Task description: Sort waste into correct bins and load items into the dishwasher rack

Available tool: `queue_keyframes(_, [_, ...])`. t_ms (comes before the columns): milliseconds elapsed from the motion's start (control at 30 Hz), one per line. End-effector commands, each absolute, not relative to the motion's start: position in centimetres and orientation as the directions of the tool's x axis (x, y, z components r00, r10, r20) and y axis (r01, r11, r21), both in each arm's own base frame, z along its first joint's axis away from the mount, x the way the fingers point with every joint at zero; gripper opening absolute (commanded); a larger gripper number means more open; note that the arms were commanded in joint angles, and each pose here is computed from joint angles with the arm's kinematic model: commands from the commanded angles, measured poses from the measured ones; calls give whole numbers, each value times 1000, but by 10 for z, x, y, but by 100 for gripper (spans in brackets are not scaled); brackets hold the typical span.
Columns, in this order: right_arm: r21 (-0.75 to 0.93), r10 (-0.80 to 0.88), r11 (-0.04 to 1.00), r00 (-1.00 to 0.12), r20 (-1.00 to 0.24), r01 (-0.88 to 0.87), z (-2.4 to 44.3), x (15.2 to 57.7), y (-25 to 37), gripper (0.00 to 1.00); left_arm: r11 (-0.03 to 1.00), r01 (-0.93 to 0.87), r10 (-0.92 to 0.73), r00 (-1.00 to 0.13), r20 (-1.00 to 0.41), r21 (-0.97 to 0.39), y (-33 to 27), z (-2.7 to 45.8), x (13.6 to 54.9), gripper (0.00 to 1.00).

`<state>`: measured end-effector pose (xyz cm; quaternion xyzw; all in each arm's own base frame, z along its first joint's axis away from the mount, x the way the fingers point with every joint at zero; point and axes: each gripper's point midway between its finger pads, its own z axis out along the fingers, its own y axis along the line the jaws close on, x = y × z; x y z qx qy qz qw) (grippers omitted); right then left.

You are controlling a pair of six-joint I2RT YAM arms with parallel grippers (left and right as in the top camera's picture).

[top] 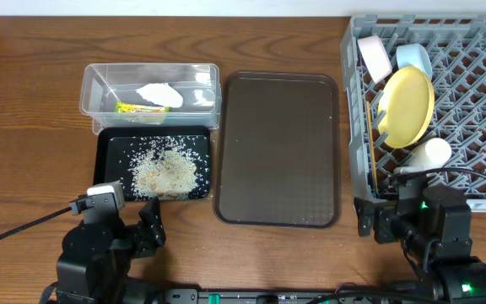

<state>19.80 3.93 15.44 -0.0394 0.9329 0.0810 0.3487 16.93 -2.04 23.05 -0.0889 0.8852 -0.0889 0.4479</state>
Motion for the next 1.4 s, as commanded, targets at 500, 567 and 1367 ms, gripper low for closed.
queue_keyframes(500, [68,-22,990,-611,-791,-124,179,206,32,99,973,-64,-216,-595,-774,-222,-22,226,169,78])
queue_keyframes(567, [66,-10,989,-509,-861,-130,193,214,32,99,973,-64,-216,-595,-774,-222,-22,226,169,78])
queue_keyframes(1367, [-35,-47,984,-65,-997,-173,157,243,37,99,973,-64,-216,-595,-774,-222,-22,226,169,78])
